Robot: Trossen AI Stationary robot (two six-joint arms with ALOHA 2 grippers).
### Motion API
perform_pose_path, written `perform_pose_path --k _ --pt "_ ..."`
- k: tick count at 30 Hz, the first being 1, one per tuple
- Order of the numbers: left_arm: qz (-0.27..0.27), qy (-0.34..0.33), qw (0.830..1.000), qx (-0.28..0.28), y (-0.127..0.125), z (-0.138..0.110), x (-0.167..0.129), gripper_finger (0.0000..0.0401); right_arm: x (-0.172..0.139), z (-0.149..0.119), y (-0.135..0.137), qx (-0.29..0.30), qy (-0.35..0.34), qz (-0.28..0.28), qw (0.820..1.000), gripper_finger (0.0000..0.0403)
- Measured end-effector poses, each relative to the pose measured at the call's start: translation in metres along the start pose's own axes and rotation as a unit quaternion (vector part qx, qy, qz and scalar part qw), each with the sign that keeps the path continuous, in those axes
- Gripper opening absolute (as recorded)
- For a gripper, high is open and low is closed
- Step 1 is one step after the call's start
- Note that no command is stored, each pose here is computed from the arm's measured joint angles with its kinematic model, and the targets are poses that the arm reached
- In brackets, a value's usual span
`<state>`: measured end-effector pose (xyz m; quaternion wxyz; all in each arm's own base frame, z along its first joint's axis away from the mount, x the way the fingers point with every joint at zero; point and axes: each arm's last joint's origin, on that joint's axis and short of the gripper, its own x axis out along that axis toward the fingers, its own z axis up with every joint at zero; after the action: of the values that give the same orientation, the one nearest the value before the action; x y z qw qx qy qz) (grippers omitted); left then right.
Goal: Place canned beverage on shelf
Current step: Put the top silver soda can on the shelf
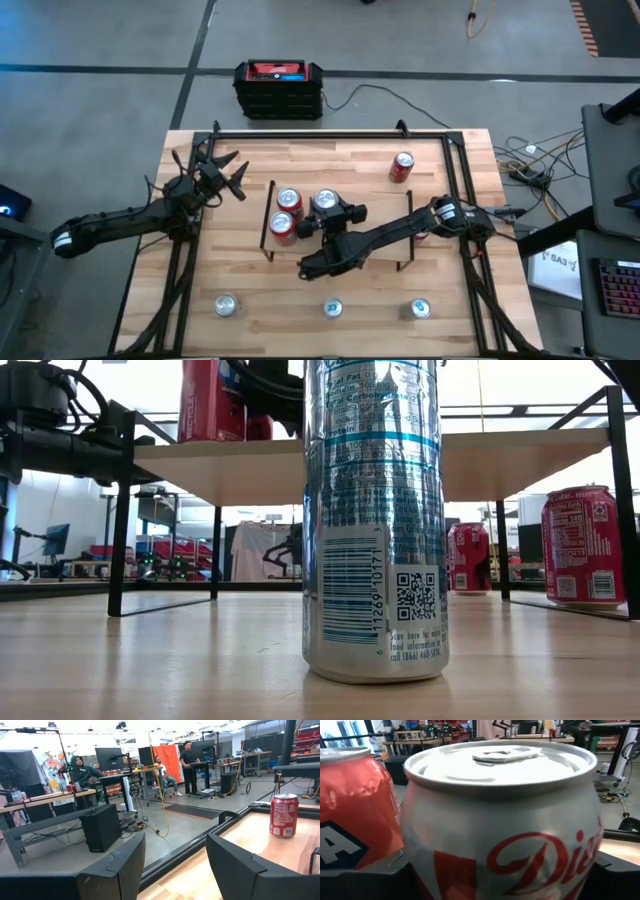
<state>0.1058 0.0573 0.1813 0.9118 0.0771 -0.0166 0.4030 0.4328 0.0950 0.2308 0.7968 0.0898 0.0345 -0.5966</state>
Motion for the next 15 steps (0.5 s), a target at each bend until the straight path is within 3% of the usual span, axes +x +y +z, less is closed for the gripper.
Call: perform_pose_path --k 15 --pt "0.000 0.000 1.000 0.000 0.0000 0.0000 0.0000 0.0195 -0.0012 0.0002 0.0011 0.008 -0.002 0.002 1.000 0.0334"
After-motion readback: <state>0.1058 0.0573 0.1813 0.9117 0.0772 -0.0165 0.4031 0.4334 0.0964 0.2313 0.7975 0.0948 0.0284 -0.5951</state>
